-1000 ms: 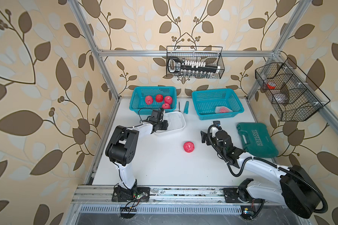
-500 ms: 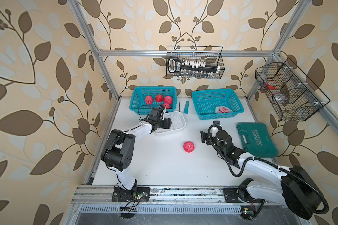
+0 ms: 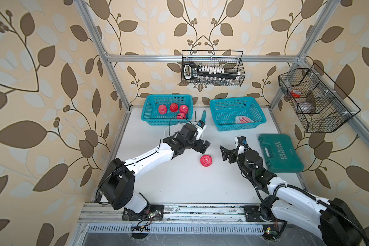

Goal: Remove foam nets from apples
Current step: Pick up the apple from the center of the board.

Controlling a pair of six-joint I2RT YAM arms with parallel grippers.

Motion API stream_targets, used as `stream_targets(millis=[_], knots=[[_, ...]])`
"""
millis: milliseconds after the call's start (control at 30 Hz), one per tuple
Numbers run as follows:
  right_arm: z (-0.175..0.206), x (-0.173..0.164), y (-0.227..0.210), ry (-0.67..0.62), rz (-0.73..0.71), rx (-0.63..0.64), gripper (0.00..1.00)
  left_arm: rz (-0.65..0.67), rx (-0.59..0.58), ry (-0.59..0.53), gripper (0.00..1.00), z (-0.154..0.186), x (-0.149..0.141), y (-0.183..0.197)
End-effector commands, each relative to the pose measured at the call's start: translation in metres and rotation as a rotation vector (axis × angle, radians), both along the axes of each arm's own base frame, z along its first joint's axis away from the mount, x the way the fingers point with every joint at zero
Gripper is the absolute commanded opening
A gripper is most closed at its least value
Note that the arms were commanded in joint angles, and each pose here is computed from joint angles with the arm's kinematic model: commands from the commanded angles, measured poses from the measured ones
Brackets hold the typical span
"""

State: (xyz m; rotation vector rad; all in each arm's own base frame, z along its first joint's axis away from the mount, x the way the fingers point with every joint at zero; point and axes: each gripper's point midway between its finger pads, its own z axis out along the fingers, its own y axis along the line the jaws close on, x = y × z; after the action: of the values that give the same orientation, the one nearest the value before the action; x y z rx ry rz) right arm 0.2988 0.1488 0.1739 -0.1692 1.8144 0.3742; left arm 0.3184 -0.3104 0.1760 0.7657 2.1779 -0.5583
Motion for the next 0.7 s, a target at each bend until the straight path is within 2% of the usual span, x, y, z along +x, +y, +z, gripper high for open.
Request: stream_targets(millis=[0, 133, 233, 300, 533, 667], knots=[[0.004, -0.022, 0.009, -0.039, 0.114, 0.039, 1.00, -0.068, 0.078, 0.033, 0.99, -0.028, -0.017, -0.007], [-0.001, -0.042, -0.007, -0.103, 0.097, 0.045, 1.00, -0.097, 0.109, 0.066, 0.99, -0.051, -0.024, -0.012], [0.016, -0.045, -0.015, -0.201, 0.077, 0.054, 1.00, -0.096, 0.139, 0.109, 0.99, -0.072, -0.027, -0.012], [0.021, -0.043, -0.019, -0.220, 0.050, 0.055, 1.00, -0.102, 0.140, 0.123, 0.99, -0.079, -0.028, -0.014], [0.004, -0.026, -0.008, -0.102, 0.052, -0.002, 0.99, -0.137, 0.153, 0.165, 0.98, -0.110, -0.037, -0.028], [0.002, -0.024, -0.009, -0.088, 0.039, -0.006, 1.00, -0.130, 0.160, 0.190, 0.85, -0.125, -0.038, -0.028]])
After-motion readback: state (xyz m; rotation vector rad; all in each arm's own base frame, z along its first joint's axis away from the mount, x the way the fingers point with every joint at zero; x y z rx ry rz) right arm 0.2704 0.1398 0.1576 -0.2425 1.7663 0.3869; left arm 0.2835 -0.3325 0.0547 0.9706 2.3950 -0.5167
